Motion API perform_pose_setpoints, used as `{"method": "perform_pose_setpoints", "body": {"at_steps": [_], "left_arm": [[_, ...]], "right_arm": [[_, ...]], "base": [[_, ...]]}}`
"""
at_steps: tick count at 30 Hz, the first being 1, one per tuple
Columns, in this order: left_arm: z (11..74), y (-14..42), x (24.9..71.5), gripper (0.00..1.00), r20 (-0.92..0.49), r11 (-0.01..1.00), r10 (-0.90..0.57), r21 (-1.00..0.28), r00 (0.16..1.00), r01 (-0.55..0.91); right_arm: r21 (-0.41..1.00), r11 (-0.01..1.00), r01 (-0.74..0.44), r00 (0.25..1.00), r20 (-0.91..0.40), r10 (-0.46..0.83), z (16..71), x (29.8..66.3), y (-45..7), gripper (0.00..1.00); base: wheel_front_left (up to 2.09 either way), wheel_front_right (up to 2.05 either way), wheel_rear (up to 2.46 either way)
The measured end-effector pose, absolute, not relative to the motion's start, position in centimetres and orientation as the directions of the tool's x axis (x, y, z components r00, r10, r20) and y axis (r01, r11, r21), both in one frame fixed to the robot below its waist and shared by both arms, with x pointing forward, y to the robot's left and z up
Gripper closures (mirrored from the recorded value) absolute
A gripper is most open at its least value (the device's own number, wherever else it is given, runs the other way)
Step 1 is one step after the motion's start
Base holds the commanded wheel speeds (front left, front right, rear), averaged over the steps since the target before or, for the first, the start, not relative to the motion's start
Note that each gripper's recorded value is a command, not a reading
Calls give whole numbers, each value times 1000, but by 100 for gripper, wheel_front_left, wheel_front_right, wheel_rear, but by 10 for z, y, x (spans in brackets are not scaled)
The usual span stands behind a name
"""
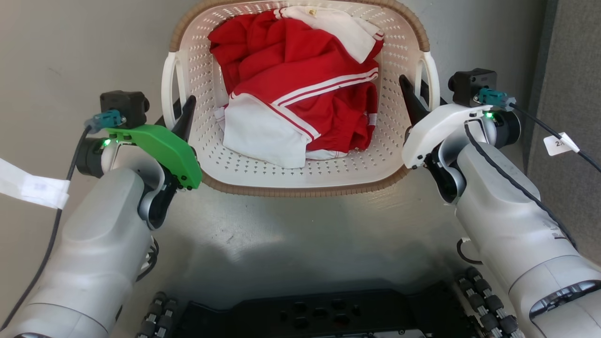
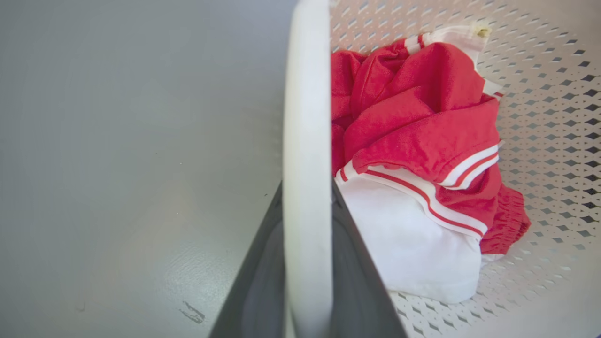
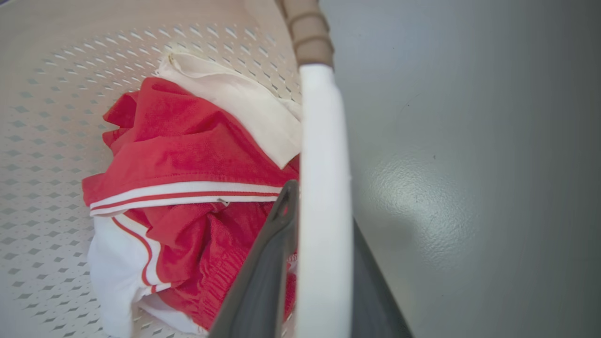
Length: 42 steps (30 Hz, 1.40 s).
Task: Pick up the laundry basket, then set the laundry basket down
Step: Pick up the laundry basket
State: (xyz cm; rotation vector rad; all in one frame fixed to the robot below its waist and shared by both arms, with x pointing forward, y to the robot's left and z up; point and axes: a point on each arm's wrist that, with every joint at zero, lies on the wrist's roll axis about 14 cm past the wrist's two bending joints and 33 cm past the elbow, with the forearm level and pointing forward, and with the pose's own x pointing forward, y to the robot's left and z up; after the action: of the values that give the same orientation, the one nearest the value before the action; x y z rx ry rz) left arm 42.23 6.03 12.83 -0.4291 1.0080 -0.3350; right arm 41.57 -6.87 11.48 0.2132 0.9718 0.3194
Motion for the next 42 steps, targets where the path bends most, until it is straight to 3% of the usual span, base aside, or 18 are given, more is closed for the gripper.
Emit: {"method": "perform_pose_setpoints", "body": {"at_steps": [16, 24, 42], "left_arm": [[157, 52, 419, 100, -734, 863, -479, -494, 481, 105], [186, 49, 422, 100, -733, 859, -484, -502, 479, 100], [256, 44, 406, 100, -728, 852, -510, -500, 458, 156]], "right_arm": [[302, 933, -197, 541, -760, 361, 145, 421, -71, 100], [290, 931, -222, 579, -729, 365, 179, 432, -72, 100], [268, 931, -250, 569, -737, 365, 254, 425, -74, 100]], "base": [[0, 0, 0], [0, 0, 0], [0, 0, 0]]}}
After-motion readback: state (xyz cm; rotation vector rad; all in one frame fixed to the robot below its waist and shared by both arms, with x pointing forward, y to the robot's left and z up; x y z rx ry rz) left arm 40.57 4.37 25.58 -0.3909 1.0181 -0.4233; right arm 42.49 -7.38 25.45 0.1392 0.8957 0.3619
